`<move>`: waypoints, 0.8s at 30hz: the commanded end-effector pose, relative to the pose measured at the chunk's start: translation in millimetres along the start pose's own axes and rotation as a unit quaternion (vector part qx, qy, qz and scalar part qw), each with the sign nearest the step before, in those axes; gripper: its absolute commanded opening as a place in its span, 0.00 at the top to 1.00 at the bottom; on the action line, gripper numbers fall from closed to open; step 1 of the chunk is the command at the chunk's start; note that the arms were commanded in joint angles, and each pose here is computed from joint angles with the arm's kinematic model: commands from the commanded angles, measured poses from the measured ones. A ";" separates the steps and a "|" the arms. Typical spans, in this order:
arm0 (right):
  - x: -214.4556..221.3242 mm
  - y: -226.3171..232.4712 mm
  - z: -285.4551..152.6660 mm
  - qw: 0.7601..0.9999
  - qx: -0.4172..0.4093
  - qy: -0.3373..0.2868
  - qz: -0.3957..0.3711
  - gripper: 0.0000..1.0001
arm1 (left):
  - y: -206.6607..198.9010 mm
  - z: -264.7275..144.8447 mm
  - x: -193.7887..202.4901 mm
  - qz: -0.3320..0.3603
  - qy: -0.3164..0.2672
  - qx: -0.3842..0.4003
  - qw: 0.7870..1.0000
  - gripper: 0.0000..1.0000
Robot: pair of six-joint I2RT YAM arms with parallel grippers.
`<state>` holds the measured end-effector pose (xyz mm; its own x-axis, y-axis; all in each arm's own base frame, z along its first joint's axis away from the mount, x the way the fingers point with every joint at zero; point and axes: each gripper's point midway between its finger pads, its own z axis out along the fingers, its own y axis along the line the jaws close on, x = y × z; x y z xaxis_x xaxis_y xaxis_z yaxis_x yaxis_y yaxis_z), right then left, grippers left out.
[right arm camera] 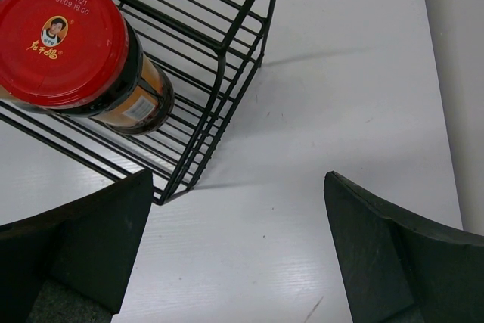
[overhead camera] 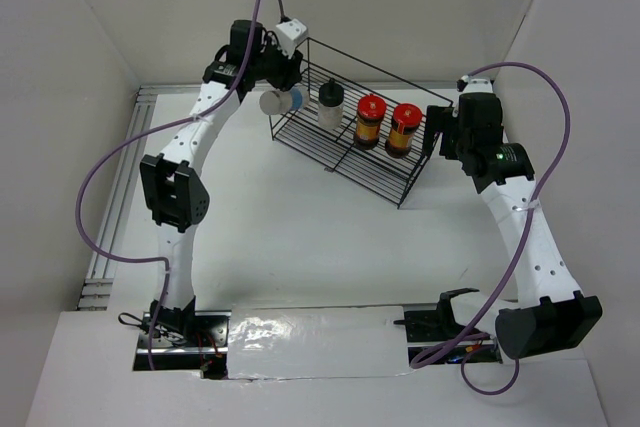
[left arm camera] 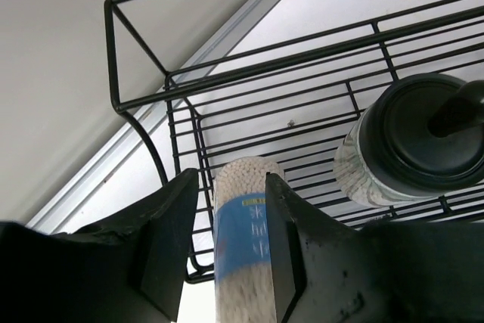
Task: Organize the condiment bottles
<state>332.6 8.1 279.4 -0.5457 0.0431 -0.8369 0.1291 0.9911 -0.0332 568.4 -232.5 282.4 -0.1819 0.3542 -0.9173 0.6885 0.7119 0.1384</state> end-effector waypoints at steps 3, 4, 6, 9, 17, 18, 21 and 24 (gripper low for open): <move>-10.1 -0.9 -7.9 1.000 -0.005 -0.011 -0.001 0.00 | -8.5 -0.7 -3.7 -0.004 -0.005 0.023 1.000 0.50; -9.7 -0.9 -7.8 1.000 -0.004 -0.010 -0.001 0.00 | -8.6 0.4 -2.6 -0.003 -0.005 0.024 1.000 0.50; -11.5 -2.0 -10.1 1.000 -0.002 -0.013 -0.001 0.00 | -9.3 2.0 -1.6 -0.003 -0.005 0.027 1.000 0.51; -14.4 -0.9 -12.7 1.000 -0.005 -0.018 -0.002 0.00 | -8.2 1.8 -1.6 -0.001 -0.004 0.024 1.000 0.50; -16.7 5.8 -10.3 1.000 -0.018 -0.018 -0.008 0.00 | -3.0 -4.3 -13.6 0.003 -0.018 0.015 1.000 0.31; -17.9 7.4 -10.9 1.000 -0.021 -0.020 -0.008 0.00 | -2.6 -6.3 -18.1 0.002 -0.024 0.013 1.000 0.27; -19.2 9.6 -11.6 0.999 -0.024 -0.023 -0.009 0.00 | -2.8 -12.2 -33.6 0.007 -0.043 0.012 0.999 0.15; -17.1 12.4 -10.9 0.999 -0.029 -0.020 -0.011 0.00 | -2.1 -14.1 -40.9 0.008 -0.051 0.009 0.999 0.05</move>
<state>332.5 15.1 281.3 -0.5461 0.0321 -0.8371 0.0989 0.9947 -0.0263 563.4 -234.2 279.1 -0.2007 0.3496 -0.9151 0.7055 0.6997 0.1126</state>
